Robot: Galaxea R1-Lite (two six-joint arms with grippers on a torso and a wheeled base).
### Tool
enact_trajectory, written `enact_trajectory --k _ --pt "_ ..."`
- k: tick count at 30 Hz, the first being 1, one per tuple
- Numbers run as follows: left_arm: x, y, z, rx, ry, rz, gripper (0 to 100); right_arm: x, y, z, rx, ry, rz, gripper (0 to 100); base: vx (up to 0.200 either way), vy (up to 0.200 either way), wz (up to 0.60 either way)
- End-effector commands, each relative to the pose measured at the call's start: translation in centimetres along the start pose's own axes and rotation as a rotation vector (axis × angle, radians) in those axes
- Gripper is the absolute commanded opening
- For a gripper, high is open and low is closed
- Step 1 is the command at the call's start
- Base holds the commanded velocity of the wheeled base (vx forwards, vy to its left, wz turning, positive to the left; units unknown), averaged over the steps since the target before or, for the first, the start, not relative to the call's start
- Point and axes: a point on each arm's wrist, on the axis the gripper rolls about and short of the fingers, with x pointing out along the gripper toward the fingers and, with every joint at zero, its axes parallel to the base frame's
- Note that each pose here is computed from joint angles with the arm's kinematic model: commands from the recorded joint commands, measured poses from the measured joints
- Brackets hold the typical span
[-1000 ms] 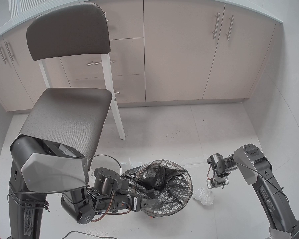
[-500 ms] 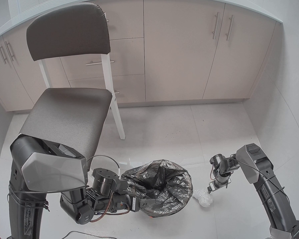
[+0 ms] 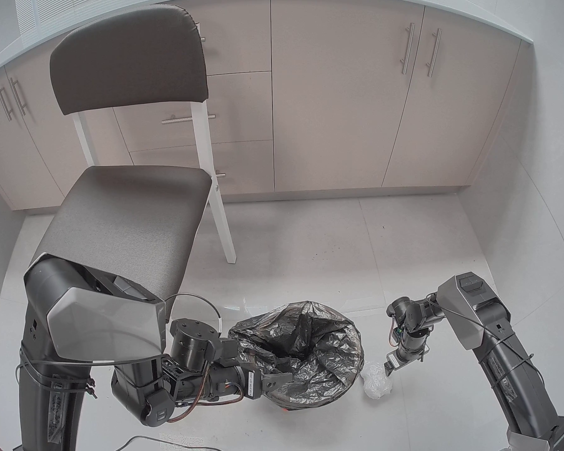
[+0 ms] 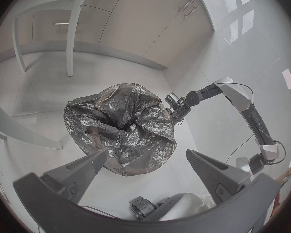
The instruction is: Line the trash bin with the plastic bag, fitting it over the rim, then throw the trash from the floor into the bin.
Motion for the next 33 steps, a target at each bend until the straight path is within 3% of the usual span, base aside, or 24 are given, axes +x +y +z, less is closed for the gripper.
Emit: enact_trajectory --k 1,10,15,28,33 --pt "0.1 0.1 -0.2 0.000 0.006 0.001 100 0.2 -1.1 -0.1 0.011 0.000 -0.005 100 0.000 0.000 0.00" --pt "0.1 0.1 -0.2 0.001 0.006 0.001 100 0.2 -1.3 0.2 0.030 -0.038 -0.001 100 0.000 0.000 0.00" --pt "0.1 0.1 -0.2 0.001 0.006 0.001 100 -0.1 -0.1 0.4 0.058 -0.046 0.058 100 0.000 0.000 0.00" --pt "0.1 0.1 -0.2 0.001 0.006 0.001 100 -2.8 0.0 1.7 0.100 -0.098 0.103 100 0.000 0.000 0.00" --pt "0.1 0.1 -0.2 0.001 0.005 0.003 100 -2.1 2.1 1.4 0.115 -0.081 0.130 100 0.000 0.000 0.00"
